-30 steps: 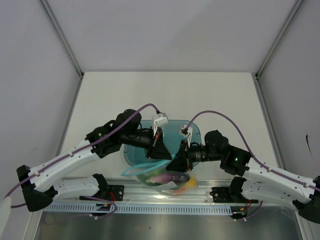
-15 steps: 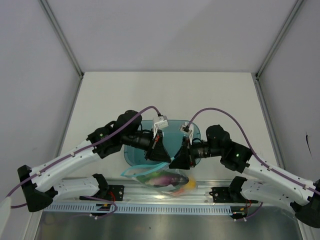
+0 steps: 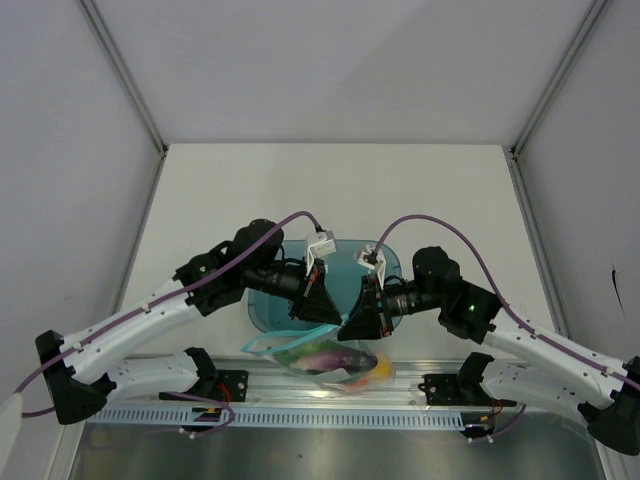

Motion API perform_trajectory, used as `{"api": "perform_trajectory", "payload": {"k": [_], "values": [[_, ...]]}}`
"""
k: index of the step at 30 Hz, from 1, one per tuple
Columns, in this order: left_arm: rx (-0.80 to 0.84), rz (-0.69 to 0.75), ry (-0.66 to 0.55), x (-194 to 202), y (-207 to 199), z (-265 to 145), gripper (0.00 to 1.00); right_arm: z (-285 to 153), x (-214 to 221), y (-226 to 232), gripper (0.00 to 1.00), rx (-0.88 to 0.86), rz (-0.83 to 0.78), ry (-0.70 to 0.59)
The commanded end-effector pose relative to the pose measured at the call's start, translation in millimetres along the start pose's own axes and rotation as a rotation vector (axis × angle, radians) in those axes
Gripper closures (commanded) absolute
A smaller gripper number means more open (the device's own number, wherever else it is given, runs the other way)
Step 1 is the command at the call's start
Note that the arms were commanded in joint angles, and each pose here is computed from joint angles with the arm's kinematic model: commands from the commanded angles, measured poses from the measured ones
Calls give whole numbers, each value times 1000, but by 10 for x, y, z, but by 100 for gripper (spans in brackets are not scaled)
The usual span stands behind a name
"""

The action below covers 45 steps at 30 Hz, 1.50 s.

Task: Place the food in the zip-top bag and seal the zipper
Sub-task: Zip the zipper food storage bag at the center of the board.

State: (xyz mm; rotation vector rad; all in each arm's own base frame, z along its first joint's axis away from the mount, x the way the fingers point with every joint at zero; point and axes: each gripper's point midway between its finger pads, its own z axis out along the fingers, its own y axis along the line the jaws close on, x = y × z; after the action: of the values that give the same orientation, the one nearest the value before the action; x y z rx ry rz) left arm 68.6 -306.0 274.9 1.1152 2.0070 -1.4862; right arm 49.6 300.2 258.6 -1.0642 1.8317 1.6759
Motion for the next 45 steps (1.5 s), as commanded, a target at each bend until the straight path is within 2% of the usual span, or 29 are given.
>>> {"api": "perform_trajectory", "payload": {"k": [1,2,3,5,9,13,17,23,45], "values": [[32,38,-26,-123,-65,-18,99,-1,-175,201,83,-67,-59,-34],[33,39,-27,-132,-68,-18,99,-1,-189,205,86,-69,-59,-40],[33,39,-28,-136,-68,-17,100,3,-198,204,95,-66,-57,-44],[33,36,-26,-134,-65,-14,99,9,-207,196,100,-60,-45,-51],[32,31,-17,-113,-57,-10,99,29,-287,155,100,-25,-43,-101],[24,23,-3,-57,-22,-7,99,-2,-422,60,100,42,-9,-221],[11,14,13,2,19,-2,100,-55,-619,128,100,50,12,-350],[-36,13,16,22,99,-35,100,-247,-801,324,100,37,6,-472],[-12,3,53,342,75,-219,100,-681,-936,271,100,165,-13,-604]]}}
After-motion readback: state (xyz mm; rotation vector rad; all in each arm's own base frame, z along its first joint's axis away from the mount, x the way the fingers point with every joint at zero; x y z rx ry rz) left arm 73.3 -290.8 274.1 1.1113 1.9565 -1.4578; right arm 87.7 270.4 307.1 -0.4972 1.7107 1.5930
